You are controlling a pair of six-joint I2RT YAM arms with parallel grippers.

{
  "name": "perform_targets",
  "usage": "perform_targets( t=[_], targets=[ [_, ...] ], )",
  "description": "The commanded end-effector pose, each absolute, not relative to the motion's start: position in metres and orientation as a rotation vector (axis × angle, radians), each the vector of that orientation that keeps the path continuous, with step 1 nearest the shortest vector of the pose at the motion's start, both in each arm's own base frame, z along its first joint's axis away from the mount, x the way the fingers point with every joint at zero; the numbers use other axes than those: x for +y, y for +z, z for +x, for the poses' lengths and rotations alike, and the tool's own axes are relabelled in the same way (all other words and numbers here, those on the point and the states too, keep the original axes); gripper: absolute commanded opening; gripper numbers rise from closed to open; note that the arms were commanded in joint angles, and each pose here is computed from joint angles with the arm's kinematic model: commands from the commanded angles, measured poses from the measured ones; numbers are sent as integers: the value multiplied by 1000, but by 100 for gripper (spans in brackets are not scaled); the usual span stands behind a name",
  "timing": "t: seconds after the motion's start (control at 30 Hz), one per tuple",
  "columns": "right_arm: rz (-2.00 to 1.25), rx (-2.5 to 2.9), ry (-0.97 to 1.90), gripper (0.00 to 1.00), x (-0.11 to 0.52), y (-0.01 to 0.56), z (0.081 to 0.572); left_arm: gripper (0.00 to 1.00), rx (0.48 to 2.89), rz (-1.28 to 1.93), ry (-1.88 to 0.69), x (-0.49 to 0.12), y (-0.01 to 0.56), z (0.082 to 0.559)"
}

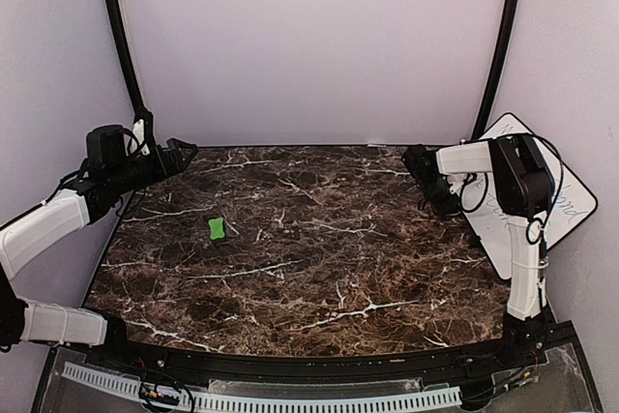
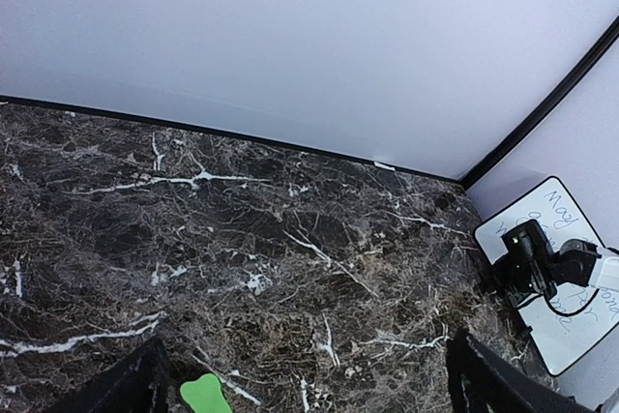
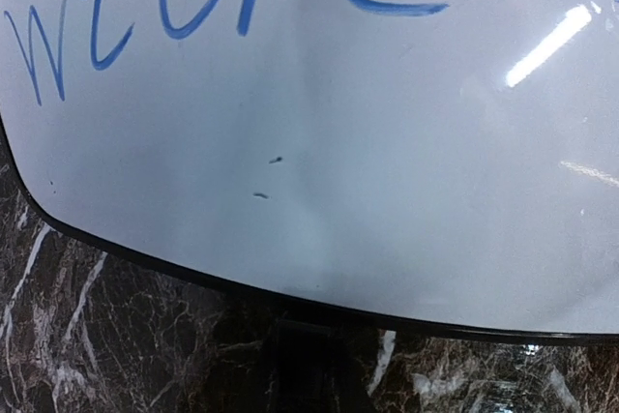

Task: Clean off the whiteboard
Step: Move the whiteboard to the center of the board.

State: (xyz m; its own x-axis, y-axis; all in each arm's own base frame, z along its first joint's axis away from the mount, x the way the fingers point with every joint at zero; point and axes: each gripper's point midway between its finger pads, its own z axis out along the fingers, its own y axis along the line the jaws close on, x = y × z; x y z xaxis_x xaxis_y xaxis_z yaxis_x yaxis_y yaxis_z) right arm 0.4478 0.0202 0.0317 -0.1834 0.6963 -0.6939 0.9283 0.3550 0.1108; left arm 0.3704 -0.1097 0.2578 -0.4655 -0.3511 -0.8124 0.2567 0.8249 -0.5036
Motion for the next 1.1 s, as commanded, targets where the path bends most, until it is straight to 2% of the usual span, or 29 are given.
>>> perform_targets(
  t=[0.0,0.7,1.07],
  targets=[
    [1358,1952,-474,0,19,37,456,98,1914,-68,-717,-108,258,371],
    [1017,2089,-293,0,132,47,455,98,1900,-79,-716,-105,263,370],
    [759,2193,-164,0,211,41,444,99,1896,-95,-692,-100,264,369]
  ],
)
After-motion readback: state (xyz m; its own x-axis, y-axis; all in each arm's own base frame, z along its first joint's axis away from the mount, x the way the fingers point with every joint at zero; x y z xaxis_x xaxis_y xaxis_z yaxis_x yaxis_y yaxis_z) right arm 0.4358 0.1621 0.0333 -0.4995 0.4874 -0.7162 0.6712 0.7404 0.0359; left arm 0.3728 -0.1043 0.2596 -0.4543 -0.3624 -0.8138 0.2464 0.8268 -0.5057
